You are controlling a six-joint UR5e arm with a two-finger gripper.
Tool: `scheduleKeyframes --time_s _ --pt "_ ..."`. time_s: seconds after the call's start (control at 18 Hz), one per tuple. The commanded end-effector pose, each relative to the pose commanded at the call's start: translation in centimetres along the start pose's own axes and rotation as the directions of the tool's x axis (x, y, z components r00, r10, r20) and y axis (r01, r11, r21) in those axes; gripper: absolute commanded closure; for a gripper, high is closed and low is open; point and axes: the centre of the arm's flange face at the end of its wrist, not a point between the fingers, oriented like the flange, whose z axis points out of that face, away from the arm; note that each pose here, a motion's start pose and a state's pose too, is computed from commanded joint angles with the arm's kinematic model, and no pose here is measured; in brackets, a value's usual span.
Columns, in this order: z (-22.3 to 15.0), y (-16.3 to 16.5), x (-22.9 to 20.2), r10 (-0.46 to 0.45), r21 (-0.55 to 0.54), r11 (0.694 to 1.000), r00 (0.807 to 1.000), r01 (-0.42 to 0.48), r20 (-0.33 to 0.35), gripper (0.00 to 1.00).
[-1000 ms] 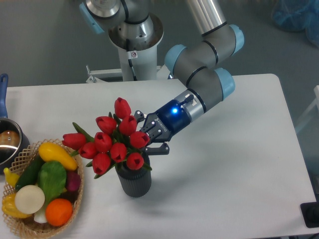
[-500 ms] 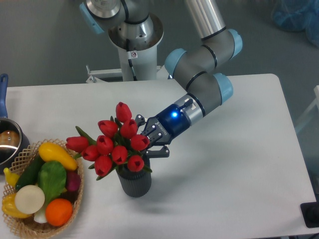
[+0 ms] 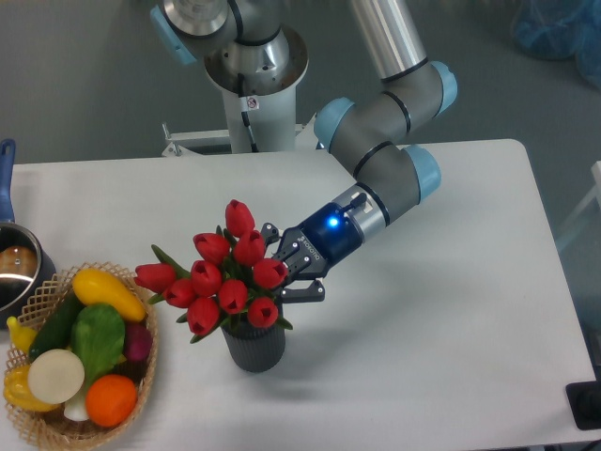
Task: Insert the flowers into the vase
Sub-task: 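Push the tulips deeper into the vase, tilting the bunch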
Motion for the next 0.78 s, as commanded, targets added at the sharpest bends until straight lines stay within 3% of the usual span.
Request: scheduleKeyframes --time_s 0.78 --pt "0.1 2.1 -0.3 0.003 0.002 1.000 1.000 -0.003 -0.002 0.77"
